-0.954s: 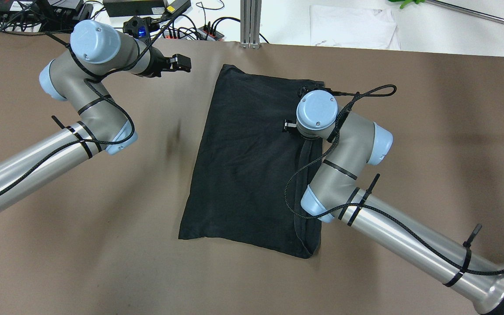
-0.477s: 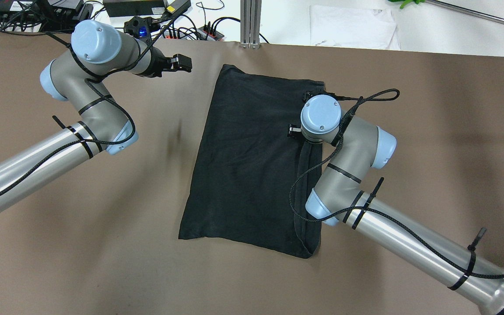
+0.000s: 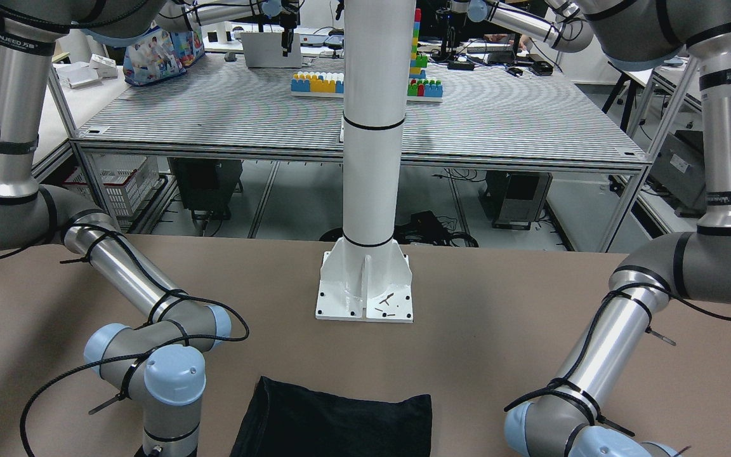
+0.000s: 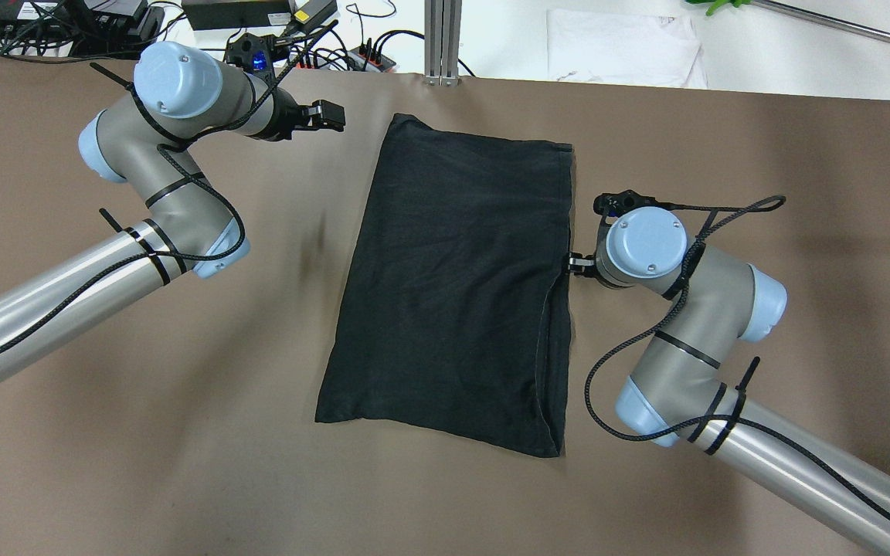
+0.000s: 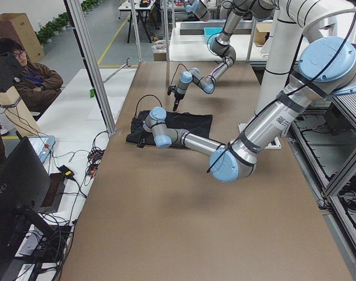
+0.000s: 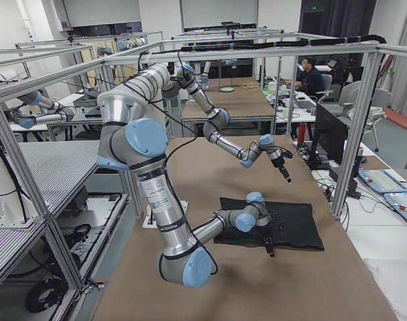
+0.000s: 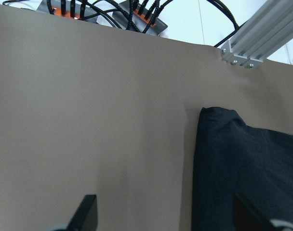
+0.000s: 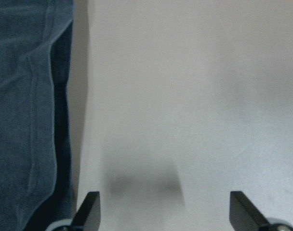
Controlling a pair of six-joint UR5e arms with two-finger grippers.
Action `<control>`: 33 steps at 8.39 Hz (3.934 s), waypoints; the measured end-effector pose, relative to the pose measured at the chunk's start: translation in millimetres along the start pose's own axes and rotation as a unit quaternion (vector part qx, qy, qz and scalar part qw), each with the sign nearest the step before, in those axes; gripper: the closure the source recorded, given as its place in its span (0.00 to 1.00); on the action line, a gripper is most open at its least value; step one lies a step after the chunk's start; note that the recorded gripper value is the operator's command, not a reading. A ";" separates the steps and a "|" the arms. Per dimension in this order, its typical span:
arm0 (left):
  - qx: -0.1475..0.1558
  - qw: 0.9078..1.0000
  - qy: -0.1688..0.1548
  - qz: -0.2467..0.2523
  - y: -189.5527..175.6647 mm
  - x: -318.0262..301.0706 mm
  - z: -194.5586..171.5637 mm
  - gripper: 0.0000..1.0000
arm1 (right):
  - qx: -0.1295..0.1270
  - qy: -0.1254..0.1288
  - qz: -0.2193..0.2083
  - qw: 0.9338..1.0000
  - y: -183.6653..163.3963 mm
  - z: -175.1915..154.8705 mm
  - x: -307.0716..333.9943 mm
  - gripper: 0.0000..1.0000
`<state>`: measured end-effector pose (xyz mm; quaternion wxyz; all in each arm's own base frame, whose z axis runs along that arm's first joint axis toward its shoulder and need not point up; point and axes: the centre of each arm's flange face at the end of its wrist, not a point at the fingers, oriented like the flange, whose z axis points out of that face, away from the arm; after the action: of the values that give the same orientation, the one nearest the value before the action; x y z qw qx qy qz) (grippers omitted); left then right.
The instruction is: Fold clothes
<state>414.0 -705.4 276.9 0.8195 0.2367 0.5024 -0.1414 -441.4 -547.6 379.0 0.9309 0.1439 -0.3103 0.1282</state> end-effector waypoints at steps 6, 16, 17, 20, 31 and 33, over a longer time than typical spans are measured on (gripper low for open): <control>0.002 1.000 -0.001 0.002 4.0 1.4 2.0 0.00 | -0.003 -0.099 0.018 0.995 7.8 -111.9 -49.0 0.06; 0.003 1.000 0.000 -0.001 3.5 2.9 1.3 0.00 | -0.038 -0.193 0.034 0.980 83.2 -37.5 -88.9 0.06; 0.004 1.000 0.000 -0.001 3.5 2.8 1.4 0.00 | -0.044 -0.188 0.034 0.981 87.4 -32.9 -76.4 0.06; 0.004 1.000 0.000 -0.001 4.2 3.5 1.7 0.00 | -0.053 -0.181 0.034 0.981 104.0 -36.3 -27.5 0.06; 0.009 1.000 -0.002 0.002 17.3 7.9 8.0 0.00 | -0.084 -0.227 0.217 0.946 189.4 -86.0 -14.3 0.06; 0.009 1.000 -0.003 0.002 18.1 6.9 8.5 0.00 | -0.088 -0.223 0.211 0.948 202.4 -84.9 -18.6 0.06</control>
<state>432.1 -694.5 278.5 0.8190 0.2448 0.4983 -0.1449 -476.3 -333.6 340.6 0.7985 0.0177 -0.5432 0.2589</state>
